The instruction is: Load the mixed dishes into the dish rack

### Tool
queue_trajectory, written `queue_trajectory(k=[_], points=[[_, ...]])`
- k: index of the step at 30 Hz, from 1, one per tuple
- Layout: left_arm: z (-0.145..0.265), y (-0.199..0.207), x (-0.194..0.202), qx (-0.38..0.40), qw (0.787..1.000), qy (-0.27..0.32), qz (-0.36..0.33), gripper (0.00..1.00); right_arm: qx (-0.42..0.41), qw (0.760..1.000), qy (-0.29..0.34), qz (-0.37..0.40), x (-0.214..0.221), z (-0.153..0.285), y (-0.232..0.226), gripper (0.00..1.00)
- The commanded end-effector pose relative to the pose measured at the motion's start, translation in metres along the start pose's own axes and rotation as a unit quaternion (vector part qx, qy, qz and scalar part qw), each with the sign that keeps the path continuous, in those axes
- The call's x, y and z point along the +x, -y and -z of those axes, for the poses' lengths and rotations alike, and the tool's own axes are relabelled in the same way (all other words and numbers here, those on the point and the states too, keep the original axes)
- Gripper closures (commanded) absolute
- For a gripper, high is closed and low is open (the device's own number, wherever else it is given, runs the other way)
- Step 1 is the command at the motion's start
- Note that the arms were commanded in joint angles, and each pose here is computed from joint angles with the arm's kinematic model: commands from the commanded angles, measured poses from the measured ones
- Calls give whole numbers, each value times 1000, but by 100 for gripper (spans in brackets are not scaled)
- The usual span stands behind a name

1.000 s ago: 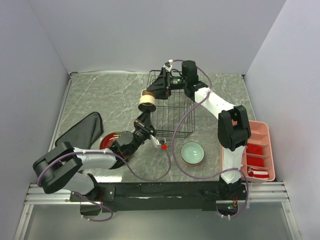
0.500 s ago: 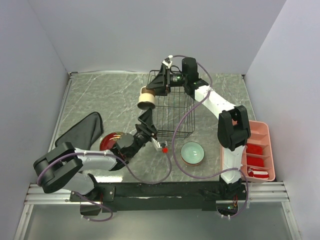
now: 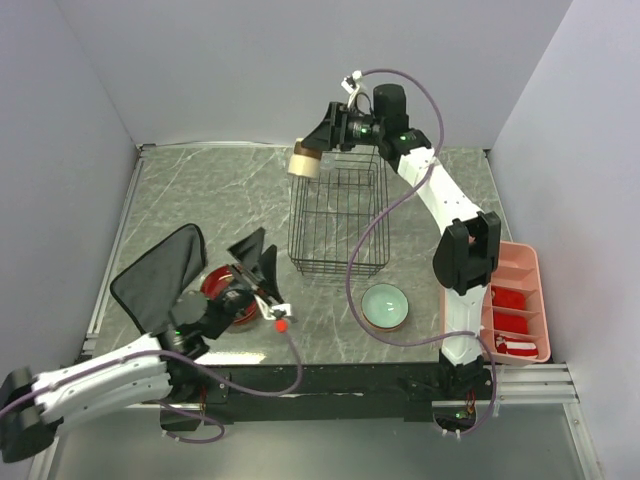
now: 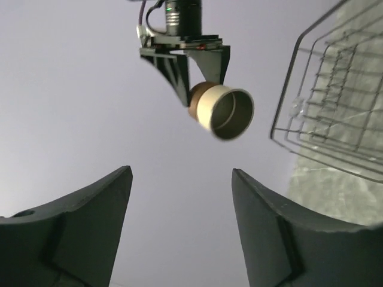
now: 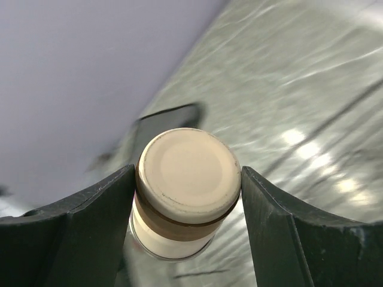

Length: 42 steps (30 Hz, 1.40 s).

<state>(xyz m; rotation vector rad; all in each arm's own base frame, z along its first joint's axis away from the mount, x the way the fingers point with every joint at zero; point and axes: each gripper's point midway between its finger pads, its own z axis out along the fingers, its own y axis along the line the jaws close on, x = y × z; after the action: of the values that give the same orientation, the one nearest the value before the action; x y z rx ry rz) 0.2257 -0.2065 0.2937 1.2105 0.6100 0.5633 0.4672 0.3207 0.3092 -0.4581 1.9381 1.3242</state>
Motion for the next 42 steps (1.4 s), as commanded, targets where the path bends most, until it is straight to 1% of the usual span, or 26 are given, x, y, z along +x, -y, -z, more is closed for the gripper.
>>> queue_trajectory(k=[1,2,3,4,5,6,7,8,10,11,14,16,18,23,27,30,33,42], points=[[24,30,9,118,983,-46,131,25,128,983,47,120,-34,2,57,47],[29,26,21,110,977,-86,162,25,141,977,53,152,-42,3,61,47],[35,33,28,123,971,-113,169,24,154,973,54,165,-46,4,69,48],[37,33,34,119,967,-135,182,24,182,965,60,178,-50,4,83,50],[39,33,44,109,956,-177,209,23,192,958,63,203,-55,6,89,50],[42,39,48,116,948,-199,219,23,206,953,72,211,-59,8,96,51],[41,38,52,104,943,-217,232,23,221,941,106,233,-77,14,97,50],[43,43,58,98,939,-231,233,22,232,934,102,253,-73,13,108,50],[38,37,59,79,944,-219,232,21,248,916,126,291,-88,17,113,50],[38,40,60,84,948,-217,216,20,265,906,127,304,-89,19,122,50],[32,41,59,80,948,-216,221,19,287,890,130,329,-95,21,135,50],[29,43,58,79,948,-215,223,18,292,879,145,348,-101,21,137,51],[28,46,58,78,949,-214,220,17,299,870,140,367,-102,22,141,50],[26,52,59,74,946,-218,227,14,315,858,119,388,-88,19,164,50],[26,58,61,75,944,-224,229,14,321,849,105,406,-77,20,175,50],[25,58,61,71,943,-226,232,12,326,848,94,408,-69,20,184,49],[25,61,62,73,942,-229,234,12,338,844,89,406,-65,22,194,50],[20,64,60,78,940,-229,239,12,348,845,69,401,-56,15,216,50]])
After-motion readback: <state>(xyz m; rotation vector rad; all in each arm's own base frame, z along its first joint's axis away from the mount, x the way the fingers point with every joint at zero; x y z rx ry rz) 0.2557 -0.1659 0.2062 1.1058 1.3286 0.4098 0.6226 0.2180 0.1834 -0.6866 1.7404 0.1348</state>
